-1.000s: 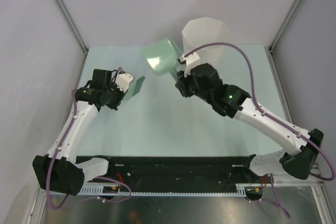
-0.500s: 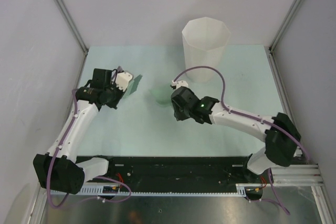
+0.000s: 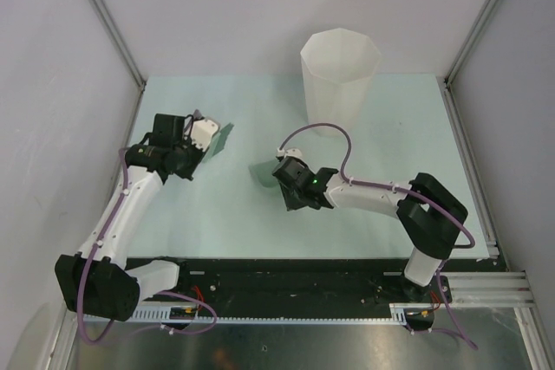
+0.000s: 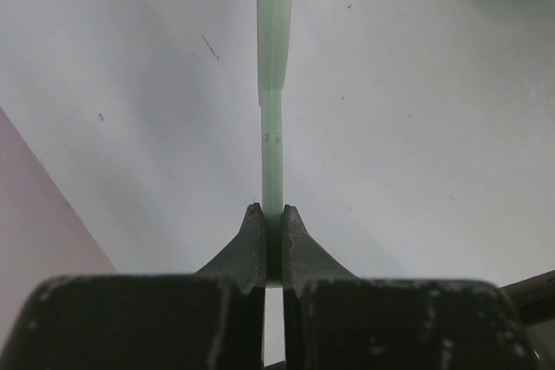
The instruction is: Sweep away the paper scraps from the table
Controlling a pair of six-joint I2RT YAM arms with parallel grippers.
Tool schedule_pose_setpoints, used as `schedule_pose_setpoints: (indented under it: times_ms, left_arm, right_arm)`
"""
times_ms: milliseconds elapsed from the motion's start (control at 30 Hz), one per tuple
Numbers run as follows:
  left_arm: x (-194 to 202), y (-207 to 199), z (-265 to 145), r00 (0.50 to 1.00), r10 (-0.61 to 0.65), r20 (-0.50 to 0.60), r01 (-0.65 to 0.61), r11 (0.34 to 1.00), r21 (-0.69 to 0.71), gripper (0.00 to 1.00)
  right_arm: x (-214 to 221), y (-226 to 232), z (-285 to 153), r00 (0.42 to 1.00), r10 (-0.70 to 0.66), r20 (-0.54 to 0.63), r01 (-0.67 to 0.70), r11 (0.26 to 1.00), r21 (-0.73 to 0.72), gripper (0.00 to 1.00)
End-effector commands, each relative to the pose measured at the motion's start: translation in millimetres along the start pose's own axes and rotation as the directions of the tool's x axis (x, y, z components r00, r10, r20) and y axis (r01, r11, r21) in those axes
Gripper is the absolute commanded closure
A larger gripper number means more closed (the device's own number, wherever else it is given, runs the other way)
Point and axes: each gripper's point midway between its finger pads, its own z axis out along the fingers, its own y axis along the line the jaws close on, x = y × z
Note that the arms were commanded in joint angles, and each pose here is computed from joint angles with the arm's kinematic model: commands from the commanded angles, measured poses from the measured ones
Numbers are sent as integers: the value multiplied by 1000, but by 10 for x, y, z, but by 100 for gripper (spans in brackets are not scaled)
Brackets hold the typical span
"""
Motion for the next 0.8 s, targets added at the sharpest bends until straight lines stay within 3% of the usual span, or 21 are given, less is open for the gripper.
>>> schedule_pose_setpoints:
  times_ms: [0,67,100,133,267,467,633,767]
  left_arm:
    - [-88,13,-50,998,-6,56,6,1000,-2,100]
    - [-102,-3,-51,998,-9,60,8,1000,8,100]
    - [-116,-10,-52,998,-8,64,7,1000,12,100]
    - [-138,-5,-64,997,-6,71,5,1000,12,100]
    - [-196,5,-65,998,10,63,-9,1000,-5,100]
    - [-423,-260,-45,977,214,11,-211,972,-107,100]
    - [-687,-223,-20,953,296,-68,-302,897,-323,100]
    - [-826,-557,55,887,451,-101,-451,798,-398,100]
  right_arm:
    - [-149,123,-49,997,22,68,-21,999,-27,53]
    - [-159,139,-104,997,14,78,-13,1000,-25,38]
    - [-173,129,-131,996,14,83,-12,1000,-23,13]
    - [-223,140,-202,995,15,101,-11,999,-33,0]
    - [-376,169,-469,986,3,165,7,998,-61,0]
    - [-655,-129,-933,956,-20,292,16,1000,18,0]
    - [-622,-647,-1108,955,-3,295,-48,985,168,0]
    - [-597,-1064,-1241,946,81,315,-157,962,223,0]
